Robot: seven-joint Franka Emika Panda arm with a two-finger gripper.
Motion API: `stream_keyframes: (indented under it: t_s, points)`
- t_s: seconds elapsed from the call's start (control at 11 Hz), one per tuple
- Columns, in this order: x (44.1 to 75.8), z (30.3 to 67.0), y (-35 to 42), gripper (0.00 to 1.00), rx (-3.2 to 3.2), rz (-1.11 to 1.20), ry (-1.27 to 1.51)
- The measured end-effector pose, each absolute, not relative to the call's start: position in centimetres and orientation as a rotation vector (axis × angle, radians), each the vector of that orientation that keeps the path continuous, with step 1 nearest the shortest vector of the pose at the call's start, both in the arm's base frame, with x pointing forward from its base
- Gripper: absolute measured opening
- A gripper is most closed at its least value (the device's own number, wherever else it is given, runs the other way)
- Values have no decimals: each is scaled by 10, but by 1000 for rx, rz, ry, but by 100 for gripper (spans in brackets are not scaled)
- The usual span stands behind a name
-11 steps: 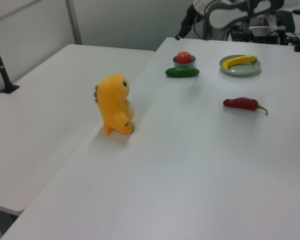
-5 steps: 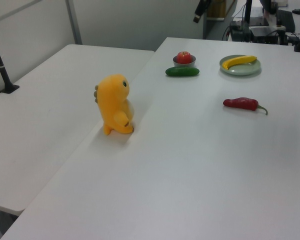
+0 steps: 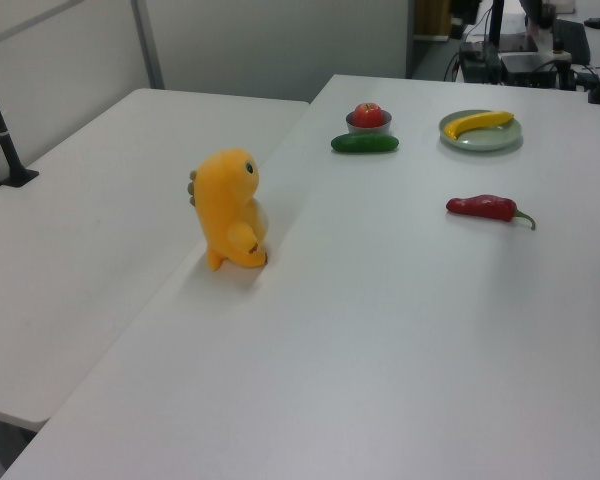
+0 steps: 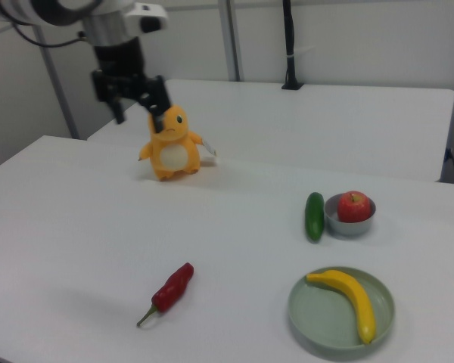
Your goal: Put the cucumber on the left side of the bowl
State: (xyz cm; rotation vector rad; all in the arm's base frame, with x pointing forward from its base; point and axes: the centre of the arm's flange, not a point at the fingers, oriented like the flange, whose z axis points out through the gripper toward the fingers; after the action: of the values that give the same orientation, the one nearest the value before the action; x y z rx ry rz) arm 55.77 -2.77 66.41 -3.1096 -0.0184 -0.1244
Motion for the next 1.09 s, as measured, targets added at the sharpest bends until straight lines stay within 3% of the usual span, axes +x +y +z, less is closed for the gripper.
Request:
stream_keyframes:
  t_s: [0.18,0.46,1.09]
  points:
    - [532,663,2,100,-3095,11,-91]
    - [525,642,53,100,-3104,97,-39]
    - [556,622,43,100,-3088,-210,-91]
